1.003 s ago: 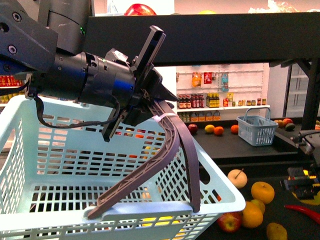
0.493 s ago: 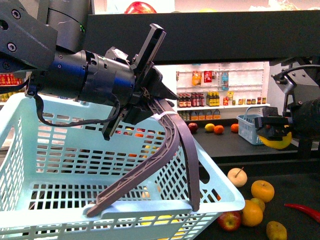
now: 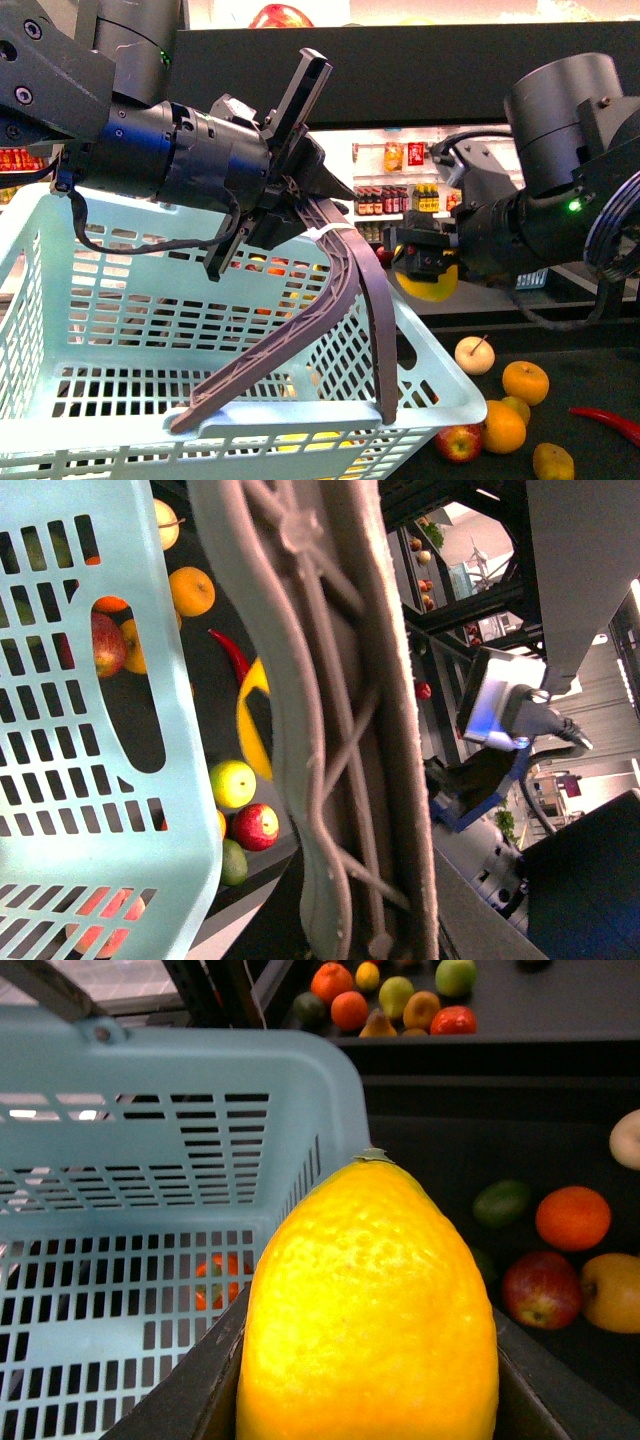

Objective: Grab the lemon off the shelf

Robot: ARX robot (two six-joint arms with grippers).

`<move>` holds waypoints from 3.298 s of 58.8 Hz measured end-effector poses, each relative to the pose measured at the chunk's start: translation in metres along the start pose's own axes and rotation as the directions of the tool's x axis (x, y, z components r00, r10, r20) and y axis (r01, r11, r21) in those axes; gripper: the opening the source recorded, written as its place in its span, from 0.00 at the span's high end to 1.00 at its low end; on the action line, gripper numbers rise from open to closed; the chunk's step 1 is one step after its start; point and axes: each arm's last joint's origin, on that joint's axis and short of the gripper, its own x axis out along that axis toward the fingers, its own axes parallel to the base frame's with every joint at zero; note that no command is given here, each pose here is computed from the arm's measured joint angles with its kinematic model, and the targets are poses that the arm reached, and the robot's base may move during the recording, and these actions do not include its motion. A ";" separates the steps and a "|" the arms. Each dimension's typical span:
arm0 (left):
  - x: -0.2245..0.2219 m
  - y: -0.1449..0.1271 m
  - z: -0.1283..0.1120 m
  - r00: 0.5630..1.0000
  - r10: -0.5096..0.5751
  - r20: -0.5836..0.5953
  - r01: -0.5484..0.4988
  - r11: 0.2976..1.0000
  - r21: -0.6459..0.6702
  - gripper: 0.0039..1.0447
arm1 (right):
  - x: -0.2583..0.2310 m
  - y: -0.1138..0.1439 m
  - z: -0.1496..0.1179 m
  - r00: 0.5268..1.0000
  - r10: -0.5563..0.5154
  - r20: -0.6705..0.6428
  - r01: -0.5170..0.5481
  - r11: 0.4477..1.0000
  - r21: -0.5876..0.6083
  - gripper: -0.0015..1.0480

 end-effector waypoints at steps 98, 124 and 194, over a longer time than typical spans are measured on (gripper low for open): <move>0.000 0.000 0.000 1.000 0.000 0.000 0.000 1.000 -0.006 0.93 | -0.268 -0.013 -0.100 0.867 -0.293 0.404 0.349 0.935 -0.071 0.51; 0.000 0.000 0.000 1.000 0.000 0.000 0.000 1.000 -0.006 0.93 | -0.273 -0.015 -0.146 0.869 -0.294 0.397 0.347 0.935 -0.068 0.97; 0.000 0.000 0.000 1.000 -0.001 -0.001 0.001 1.000 -0.007 0.93 | -0.292 -0.010 -0.187 0.866 -0.292 0.407 0.347 0.935 -0.067 0.97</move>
